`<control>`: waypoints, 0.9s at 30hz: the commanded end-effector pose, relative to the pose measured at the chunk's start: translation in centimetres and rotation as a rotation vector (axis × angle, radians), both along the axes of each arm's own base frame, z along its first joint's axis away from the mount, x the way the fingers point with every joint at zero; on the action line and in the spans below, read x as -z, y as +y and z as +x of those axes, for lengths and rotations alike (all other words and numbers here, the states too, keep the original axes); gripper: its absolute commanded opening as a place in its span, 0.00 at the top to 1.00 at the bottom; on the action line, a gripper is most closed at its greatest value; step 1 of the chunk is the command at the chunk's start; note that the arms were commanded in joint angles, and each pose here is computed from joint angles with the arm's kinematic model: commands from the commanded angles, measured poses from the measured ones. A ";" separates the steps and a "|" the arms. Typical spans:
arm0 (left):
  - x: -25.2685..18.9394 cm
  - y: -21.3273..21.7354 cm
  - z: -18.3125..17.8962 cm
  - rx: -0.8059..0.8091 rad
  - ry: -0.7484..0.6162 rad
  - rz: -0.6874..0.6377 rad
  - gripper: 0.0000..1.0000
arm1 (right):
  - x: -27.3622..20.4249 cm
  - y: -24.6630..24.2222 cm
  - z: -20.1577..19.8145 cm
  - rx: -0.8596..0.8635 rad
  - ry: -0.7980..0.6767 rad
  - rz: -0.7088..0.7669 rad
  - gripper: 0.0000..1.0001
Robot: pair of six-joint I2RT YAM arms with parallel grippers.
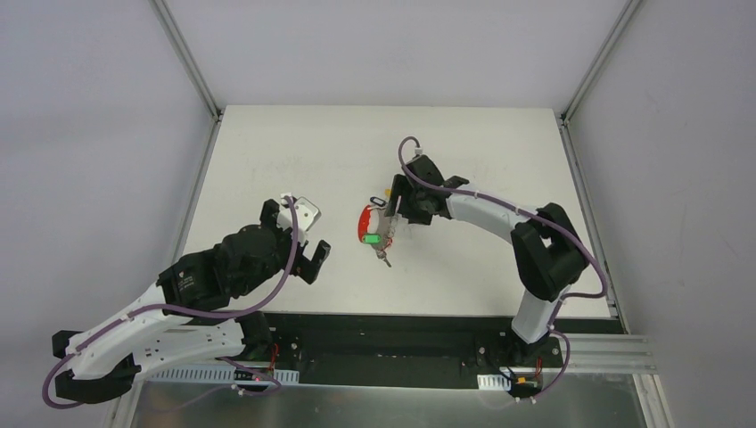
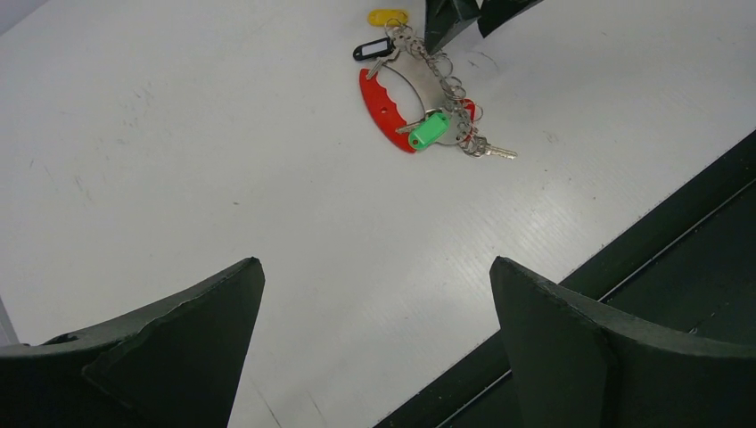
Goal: Put the keys on the keyring
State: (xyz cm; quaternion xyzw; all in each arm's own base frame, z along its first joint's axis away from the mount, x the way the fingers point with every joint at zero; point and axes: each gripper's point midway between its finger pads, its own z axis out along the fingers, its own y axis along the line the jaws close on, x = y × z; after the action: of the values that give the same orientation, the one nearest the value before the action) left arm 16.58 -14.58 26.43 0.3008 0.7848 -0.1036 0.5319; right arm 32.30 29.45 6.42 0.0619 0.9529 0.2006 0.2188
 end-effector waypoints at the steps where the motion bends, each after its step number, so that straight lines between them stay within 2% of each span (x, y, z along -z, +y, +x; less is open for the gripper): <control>1: -0.1 0.0 -0.1 0.007 -0.008 -0.014 0.01 | -5.3 -2.6 0.8 0.046 -0.155 -0.047 0.23; 2: -0.1 0.0 -0.1 0.007 -0.009 -0.015 0.01 | -5.9 -3.3 0.8 0.057 -0.173 -0.068 0.17; 3: -0.2 0.0 -0.1 0.006 -0.011 -0.017 0.01 | -6.5 -3.9 0.7 0.066 -0.195 -0.079 0.04; 4: -0.2 0.1 0.0 0.002 -0.013 -0.019 0.01 | -7.0 -4.7 0.7 0.085 -0.217 -0.098 0.01; 10: -0.8 0.0 0.2 -0.024 -0.021 -0.057 0.01 | -10.5 -8.6 -0.3 0.132 -0.302 -0.258 0.01; 17: -1.0 -0.5 0.8 -0.064 -0.011 -0.095 0.01 | -14.1 -12.4 -0.8 0.190 -0.469 -0.342 0.01; 21: -0.6 -1.9 0.9 -0.054 0.035 -0.094 0.01 | -15.2 -14.4 -1.4 0.224 -0.491 -0.399 0.01; 27: -1.0 -2.5 2.4 -0.167 0.054 -0.111 0.01 | -16.2 -15.6 -2.6 0.255 -0.492 -0.390 0.01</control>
State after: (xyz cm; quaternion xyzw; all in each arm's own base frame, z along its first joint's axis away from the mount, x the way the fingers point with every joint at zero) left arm 17.65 -16.73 25.27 0.2660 0.8108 -0.1060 0.5105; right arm 30.54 16.07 21.54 0.0733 0.8840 0.0251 0.4610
